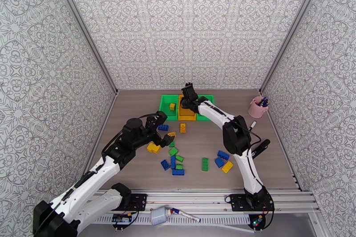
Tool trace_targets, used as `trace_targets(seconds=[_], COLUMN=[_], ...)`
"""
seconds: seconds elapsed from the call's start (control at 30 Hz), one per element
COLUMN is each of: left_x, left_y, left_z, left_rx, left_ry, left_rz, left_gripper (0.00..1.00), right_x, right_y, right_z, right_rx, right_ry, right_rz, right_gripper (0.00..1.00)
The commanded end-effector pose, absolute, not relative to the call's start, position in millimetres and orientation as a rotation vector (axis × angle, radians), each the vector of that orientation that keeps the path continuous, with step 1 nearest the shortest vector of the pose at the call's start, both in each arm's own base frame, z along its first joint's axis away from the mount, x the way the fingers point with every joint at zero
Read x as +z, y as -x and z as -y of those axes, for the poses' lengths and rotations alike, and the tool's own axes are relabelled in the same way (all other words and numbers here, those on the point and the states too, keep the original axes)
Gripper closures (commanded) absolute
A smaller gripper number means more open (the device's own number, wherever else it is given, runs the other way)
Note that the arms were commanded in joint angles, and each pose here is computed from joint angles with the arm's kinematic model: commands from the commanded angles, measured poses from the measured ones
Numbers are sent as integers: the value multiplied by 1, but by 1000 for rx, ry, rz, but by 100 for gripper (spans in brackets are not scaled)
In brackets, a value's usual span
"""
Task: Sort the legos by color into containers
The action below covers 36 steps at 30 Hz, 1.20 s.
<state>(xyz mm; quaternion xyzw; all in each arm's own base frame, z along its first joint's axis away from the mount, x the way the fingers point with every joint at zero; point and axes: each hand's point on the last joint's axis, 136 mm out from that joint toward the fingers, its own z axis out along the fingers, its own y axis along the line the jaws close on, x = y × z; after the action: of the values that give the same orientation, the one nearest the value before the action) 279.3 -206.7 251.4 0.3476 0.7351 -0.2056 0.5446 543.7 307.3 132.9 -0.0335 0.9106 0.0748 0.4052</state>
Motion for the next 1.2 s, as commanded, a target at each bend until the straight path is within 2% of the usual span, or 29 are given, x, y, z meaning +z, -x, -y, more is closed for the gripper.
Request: trace_targets(seconds=[0.0, 0.1, 0.27, 0.47, 0.93, 1.17], left_x=[254, 257, 244, 221, 146, 111], left_y=[-284, -293, -323, -350, -386, -402], left_z=[207, 202, 176, 146, 132, 130], left_rx=[-497, -478, -402, -346, -249, -169], left_ry=[-805, -752, -522, -242, -33, -11], left_rz=[-1739, -1744, -1900, -2098, -2471, -2582], left_gripper=[0, 0, 0, 0, 0, 0], right_x=[165, 180, 196, 197, 220, 214], right_y=[-538, -525, -493, -450, -377, -352], right_z=[-300, -291, -280, -261, -273, -295], right_rx=[181, 191, 243, 274, 555, 538], right_ry=[83, 88, 155, 243, 491, 716], right_rz=[-2270, -2254, -2217, -2196, -2060, -1962], right_gripper=[43, 30, 20, 1, 0, 0])
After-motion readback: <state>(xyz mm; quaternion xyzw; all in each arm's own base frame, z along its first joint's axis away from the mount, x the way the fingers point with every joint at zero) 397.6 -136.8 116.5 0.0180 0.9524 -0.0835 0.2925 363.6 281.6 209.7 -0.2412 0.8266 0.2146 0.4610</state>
